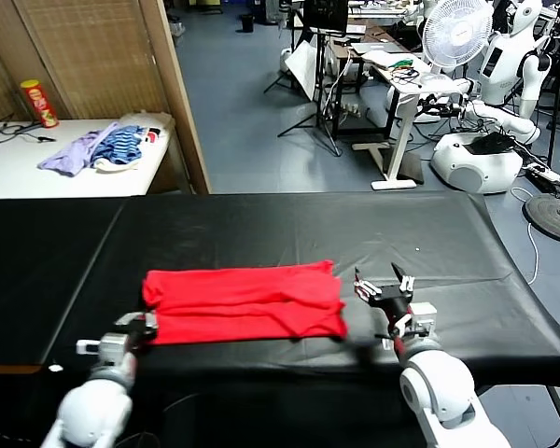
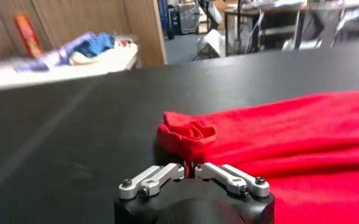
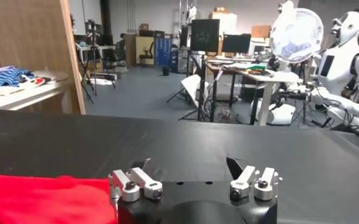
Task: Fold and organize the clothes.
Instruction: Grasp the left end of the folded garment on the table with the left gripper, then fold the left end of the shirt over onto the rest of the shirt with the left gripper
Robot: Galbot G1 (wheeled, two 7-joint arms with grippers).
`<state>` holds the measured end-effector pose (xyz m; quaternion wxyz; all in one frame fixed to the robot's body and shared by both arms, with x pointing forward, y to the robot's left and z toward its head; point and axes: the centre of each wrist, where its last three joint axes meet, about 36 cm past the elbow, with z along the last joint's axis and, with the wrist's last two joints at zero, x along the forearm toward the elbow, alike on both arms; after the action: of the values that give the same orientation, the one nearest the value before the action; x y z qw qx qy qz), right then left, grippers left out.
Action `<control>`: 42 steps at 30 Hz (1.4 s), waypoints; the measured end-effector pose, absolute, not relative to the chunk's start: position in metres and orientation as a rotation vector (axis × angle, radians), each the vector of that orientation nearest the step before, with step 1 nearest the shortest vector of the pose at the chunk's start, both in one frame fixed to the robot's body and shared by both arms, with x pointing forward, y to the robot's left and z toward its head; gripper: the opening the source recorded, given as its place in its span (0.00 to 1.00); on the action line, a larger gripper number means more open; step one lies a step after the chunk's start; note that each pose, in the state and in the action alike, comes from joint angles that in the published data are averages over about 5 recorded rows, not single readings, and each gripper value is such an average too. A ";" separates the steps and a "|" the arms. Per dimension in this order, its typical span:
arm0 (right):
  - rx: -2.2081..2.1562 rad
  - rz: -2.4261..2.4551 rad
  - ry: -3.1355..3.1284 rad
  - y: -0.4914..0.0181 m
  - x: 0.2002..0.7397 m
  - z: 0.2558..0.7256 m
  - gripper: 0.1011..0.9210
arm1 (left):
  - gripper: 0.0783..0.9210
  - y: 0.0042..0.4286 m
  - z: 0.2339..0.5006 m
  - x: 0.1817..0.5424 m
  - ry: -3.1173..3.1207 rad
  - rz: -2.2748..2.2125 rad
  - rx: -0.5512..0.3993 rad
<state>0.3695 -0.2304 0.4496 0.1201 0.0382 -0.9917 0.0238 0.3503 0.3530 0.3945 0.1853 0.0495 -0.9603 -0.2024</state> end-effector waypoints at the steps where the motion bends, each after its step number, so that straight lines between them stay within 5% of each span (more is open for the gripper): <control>1: 0.112 0.067 -2.899 -0.230 0.368 0.450 0.85 | 0.10 0.363 0.400 0.351 -2.699 -0.634 0.149; 7: 0.096 0.071 -2.897 -0.228 0.362 0.449 0.85 | 0.10 0.370 0.428 0.354 -2.720 -0.713 0.153; 24: 0.035 0.085 -2.881 -0.231 0.352 0.446 0.85 | 0.10 0.196 0.450 0.363 -2.709 0.460 -0.269; 35: 0.088 0.079 -2.878 -0.222 0.359 0.441 0.85 | 0.10 0.166 0.442 0.380 -2.675 0.581 -0.340; 38: 0.130 0.074 -2.880 -0.219 0.363 0.439 0.85 | 0.16 0.164 0.440 0.380 -2.668 0.605 -0.347; 42: 0.204 0.046 -2.868 -0.215 0.370 0.435 0.85 | 0.41 0.161 0.443 0.378 -2.627 0.712 -0.345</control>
<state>0.3704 -0.2145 0.4348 0.1327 0.0702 -0.9885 0.0157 0.3780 0.1610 0.4435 0.1976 -0.1232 -0.9386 0.2544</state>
